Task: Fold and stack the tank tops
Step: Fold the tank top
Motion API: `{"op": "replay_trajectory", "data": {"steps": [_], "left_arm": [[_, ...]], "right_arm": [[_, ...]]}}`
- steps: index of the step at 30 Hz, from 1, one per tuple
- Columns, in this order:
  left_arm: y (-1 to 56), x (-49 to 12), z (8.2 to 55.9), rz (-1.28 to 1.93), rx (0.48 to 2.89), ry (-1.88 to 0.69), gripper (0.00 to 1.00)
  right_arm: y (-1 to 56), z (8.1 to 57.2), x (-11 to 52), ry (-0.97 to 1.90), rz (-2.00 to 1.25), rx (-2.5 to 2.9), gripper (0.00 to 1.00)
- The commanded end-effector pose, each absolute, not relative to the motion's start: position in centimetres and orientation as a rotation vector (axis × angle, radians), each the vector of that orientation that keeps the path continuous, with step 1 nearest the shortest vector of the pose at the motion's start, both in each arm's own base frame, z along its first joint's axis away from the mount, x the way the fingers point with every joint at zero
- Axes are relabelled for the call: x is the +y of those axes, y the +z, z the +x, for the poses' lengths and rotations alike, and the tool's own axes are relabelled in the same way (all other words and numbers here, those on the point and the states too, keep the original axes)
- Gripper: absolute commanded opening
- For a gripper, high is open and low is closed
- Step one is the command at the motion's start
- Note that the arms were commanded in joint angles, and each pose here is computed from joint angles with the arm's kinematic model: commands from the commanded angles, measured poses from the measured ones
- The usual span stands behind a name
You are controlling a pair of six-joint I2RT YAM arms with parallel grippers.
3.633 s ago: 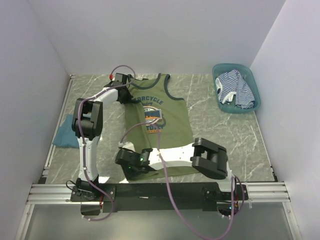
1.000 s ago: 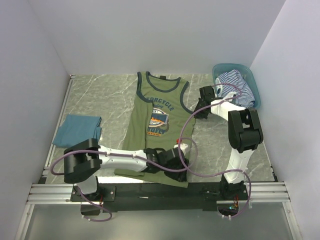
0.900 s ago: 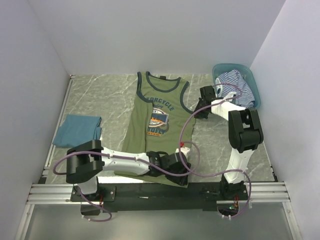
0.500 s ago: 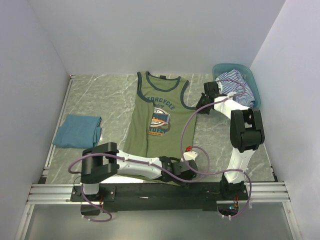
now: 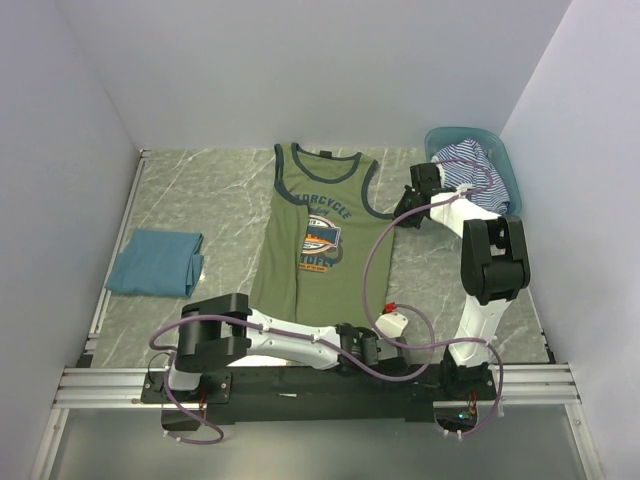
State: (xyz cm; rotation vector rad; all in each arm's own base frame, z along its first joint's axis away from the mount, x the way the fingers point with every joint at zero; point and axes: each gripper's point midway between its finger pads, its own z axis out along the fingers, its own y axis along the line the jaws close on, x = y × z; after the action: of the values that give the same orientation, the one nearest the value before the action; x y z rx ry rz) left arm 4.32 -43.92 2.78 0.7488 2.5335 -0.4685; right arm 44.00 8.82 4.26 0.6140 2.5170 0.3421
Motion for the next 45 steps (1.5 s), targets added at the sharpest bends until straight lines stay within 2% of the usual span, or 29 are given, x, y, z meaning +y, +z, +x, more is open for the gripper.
{"op": "replay_trajectory", "data": {"steps": [1,3,6,11,17,25,26,36,45], "left_arm": [[4.5,-43.8,4.4,0.755,2.493,-0.457,0.08],[6.1,-43.9,4.3,0.734,2.474,-0.520,0.03],[8.5,-43.4,3.7,0.708,2.448,-0.666,0.01],[12.1,-41.7,4.0,0.568,2.401,-0.878,0.00],[13.1,-38.1,6.6,0.335,2.401,-0.997,0.00],[10.9,-32.7,8.2,0.104,2.467,-0.940,0.01],[11.3,-32.3,8.4,0.054,2.460,-0.952,0.00],[7.4,-26.5,6.9,-0.128,2.603,-0.833,0.01],[4.9,-23.9,5.3,-0.184,2.689,-0.798,0.01]], "right_arm": [[7.4,45.5,8.3,0.358,0.598,2.436,0.00],[7.8,45.4,8.2,0.351,0.592,2.431,0.00],[8.5,45.4,7.8,0.332,0.583,2.428,0.00],[9.9,45.9,8.6,0.353,0.550,2.413,0.00],[11.4,47.1,10.9,0.407,0.525,2.394,0.00],[12.6,49.6,17.8,0.459,0.418,2.396,0.00],[11.3,49.6,18.6,0.447,0.412,2.433,0.00],[9.9,51.4,28.3,0.484,0.245,2.465,0.00],[7.3,50.6,30.6,0.473,0.187,2.497,0.00]]}}
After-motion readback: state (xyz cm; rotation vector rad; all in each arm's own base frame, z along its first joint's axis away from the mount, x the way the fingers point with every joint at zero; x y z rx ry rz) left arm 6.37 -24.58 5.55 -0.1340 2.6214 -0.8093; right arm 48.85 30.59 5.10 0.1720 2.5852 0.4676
